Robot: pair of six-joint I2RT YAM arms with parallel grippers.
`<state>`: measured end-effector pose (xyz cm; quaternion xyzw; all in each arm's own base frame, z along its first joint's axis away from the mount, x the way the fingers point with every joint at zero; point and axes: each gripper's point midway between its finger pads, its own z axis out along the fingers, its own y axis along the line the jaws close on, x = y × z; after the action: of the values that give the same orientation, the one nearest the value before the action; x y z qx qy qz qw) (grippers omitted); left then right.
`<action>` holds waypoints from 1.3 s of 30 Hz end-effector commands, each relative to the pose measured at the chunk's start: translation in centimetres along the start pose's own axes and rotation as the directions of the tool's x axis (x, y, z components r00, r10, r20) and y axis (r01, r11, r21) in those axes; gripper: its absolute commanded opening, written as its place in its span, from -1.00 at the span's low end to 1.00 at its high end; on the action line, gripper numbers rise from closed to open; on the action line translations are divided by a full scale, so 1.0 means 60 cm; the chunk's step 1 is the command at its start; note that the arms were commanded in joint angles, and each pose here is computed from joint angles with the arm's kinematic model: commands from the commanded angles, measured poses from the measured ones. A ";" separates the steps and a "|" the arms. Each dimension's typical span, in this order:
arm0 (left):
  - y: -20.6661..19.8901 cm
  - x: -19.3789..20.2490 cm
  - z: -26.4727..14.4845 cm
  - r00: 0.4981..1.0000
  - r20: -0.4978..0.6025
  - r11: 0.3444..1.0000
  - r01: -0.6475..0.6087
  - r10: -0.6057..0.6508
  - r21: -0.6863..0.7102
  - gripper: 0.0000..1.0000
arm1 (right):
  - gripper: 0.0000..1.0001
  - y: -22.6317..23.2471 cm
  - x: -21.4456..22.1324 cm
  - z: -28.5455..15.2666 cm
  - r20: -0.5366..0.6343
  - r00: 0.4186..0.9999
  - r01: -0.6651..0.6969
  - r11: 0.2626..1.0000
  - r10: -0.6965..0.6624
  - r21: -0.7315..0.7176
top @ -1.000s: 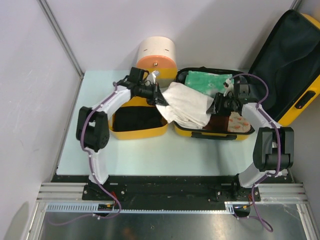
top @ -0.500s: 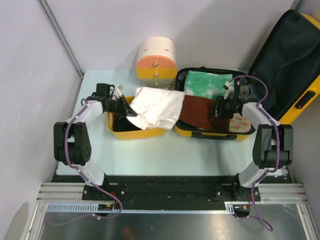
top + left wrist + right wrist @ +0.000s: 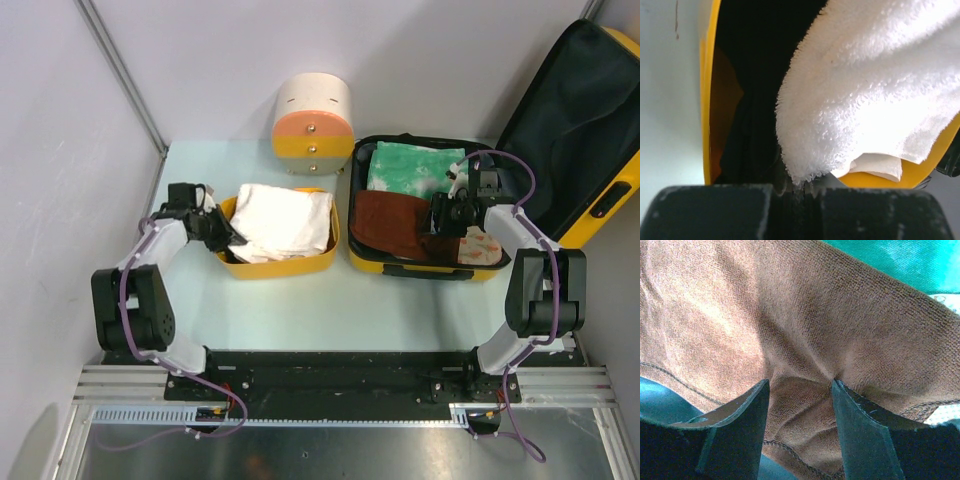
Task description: Open, take out, and arrange the luggage
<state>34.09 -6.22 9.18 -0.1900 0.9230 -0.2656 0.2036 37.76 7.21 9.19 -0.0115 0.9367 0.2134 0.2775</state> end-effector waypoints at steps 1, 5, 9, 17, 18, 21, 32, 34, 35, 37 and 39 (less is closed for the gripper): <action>-0.008 0.000 -0.036 0.997 0.065 0.999 0.052 -0.051 -0.015 -0.99 | 0.15 -0.027 -0.009 -0.010 0.004 1.000 0.014 0.997 -0.014 0.075; -0.005 0.021 -0.035 0.996 0.023 0.995 0.092 -0.092 -0.022 -0.99 | 0.16 -0.026 -0.014 -0.010 0.012 1.000 0.019 0.997 -0.020 0.070; -0.006 0.027 -0.039 0.998 0.000 0.997 0.070 -0.070 -0.022 -0.19 | 0.17 -0.013 -0.025 -0.014 0.025 0.999 0.044 0.998 -0.046 0.046; -0.115 -0.084 -0.150 0.910 0.268 0.945 -0.327 0.317 -0.007 0.83 | 0.16 0.019 -0.069 -0.087 0.103 0.985 0.135 0.990 -0.138 0.030; -0.129 -0.089 -0.157 0.881 0.290 0.924 -0.381 0.375 -0.037 0.83 | 0.15 0.018 -0.069 -0.094 0.104 0.985 0.133 0.991 -0.136 0.033; -0.189 -0.093 -0.166 0.776 0.320 0.829 -0.555 0.544 -0.064 0.83 | 0.16 0.016 -0.062 -0.118 0.093 0.989 0.110 0.993 -0.113 0.038; -0.407 0.033 -0.041 0.558 0.230 0.521 -0.829 0.797 0.205 0.68 | 0.41 -0.090 -0.034 -0.116 0.043 0.989 -0.144 0.978 0.139 0.151; -0.427 0.040 -0.035 0.570 0.230 0.526 -0.819 0.789 0.229 0.66 | 0.41 -0.099 -0.038 -0.103 0.045 0.989 -0.146 0.979 0.141 0.144; -0.429 0.048 -0.017 0.569 0.210 0.523 -0.818 0.795 0.239 0.66 | 0.40 -0.102 -0.039 -0.100 0.047 0.988 -0.151 0.978 0.146 0.142; -0.440 0.046 -0.011 0.564 0.215 0.516 -0.822 0.797 0.242 0.64 | 0.38 -0.101 -0.042 -0.087 0.045 0.987 -0.157 0.981 0.153 0.118; -0.446 0.042 0.002 0.565 0.213 0.518 -0.821 0.797 0.240 0.64 | 0.36 -0.096 -0.040 -0.077 0.036 0.984 -0.178 0.980 0.175 0.090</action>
<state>37.05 -27.21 20.73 0.2666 0.8665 -0.2645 0.3289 36.54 -0.82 11.01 0.0845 0.9486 0.1692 0.2537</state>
